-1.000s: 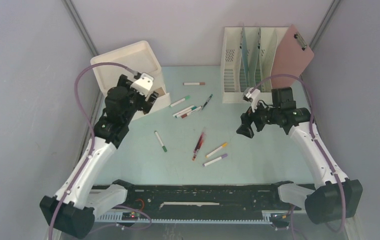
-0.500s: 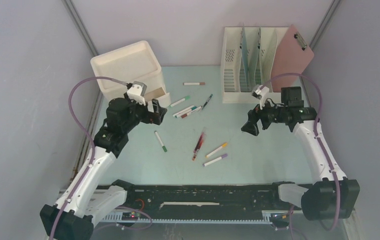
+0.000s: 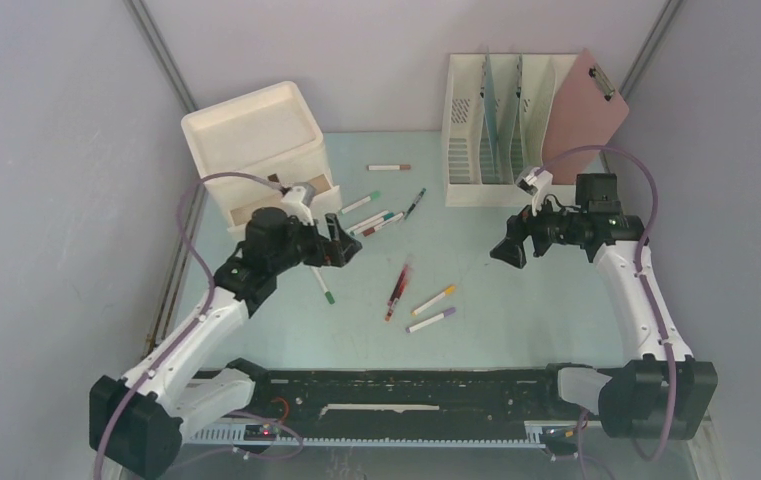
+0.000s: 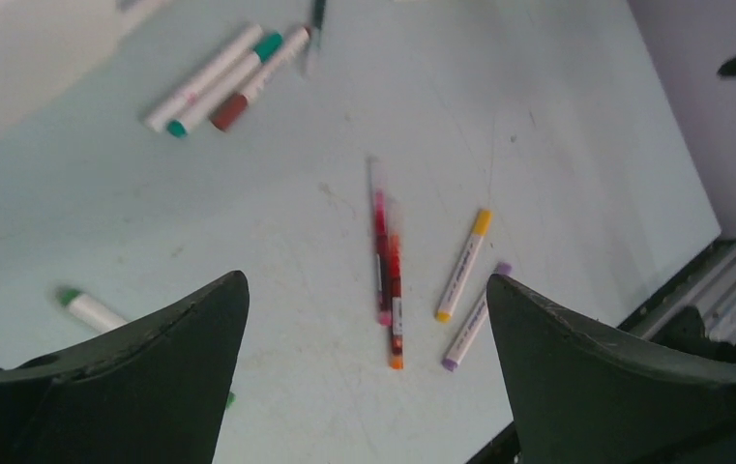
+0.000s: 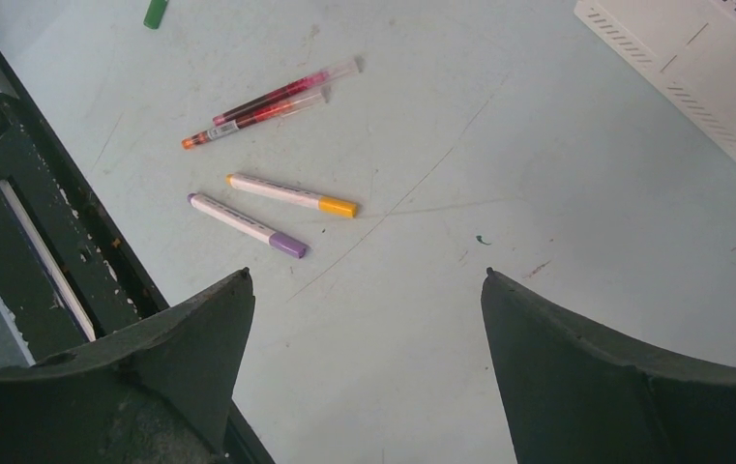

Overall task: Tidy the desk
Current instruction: Pick up the stationery from the center of the board.

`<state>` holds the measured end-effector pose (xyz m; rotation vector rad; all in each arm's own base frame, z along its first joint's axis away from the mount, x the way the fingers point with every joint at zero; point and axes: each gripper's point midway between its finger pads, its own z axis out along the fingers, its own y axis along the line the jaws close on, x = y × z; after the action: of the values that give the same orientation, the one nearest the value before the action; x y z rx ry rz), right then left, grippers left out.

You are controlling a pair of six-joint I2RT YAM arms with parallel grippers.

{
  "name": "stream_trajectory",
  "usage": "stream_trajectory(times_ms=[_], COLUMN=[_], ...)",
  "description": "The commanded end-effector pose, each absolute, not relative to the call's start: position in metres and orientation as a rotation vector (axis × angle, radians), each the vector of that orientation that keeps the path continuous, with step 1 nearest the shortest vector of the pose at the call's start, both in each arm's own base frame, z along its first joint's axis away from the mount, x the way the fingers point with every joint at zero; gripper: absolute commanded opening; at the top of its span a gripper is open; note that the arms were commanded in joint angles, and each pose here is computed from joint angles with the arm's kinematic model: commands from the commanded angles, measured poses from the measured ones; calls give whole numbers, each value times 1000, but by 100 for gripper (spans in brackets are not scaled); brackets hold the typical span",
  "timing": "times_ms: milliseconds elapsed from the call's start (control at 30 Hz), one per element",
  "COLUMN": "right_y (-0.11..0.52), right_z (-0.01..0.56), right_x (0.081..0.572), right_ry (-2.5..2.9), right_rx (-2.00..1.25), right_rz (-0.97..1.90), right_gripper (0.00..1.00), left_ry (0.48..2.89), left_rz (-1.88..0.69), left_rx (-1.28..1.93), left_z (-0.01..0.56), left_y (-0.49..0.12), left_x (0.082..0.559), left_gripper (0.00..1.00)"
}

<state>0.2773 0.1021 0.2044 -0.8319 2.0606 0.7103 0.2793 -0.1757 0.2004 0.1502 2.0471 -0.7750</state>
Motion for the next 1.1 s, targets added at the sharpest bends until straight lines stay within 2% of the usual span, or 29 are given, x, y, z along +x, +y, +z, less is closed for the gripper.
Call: stream_trajectory(times_ms=[0,267,367,600,767,1067], right_y=[101,104,109,124,134,150], right_z=[209,211,211,211,212,209], right_x=[279,277,276,272,269,263], right_ry=[2027,2016,2012,1994,1979,1963], right_rx=[-840,-857,-878,-966,-1020,-1100], right_rz=[714,709,703,648,621,595], right_gripper=[94,94,94,94,94,95], left_ry=[2135,2289,2309,2320,2334,2366], left_rz=[-661,-270,-206,-193,-195,-282], left_rx=[176,192,235,414,470,520], left_z=[175,118,106,94,79,48], left_y=[-194,-210,-223,-273,-287,-300], left_x=[273,290,300,314,314,290], left_gripper=[99,76,69,57,50,46])
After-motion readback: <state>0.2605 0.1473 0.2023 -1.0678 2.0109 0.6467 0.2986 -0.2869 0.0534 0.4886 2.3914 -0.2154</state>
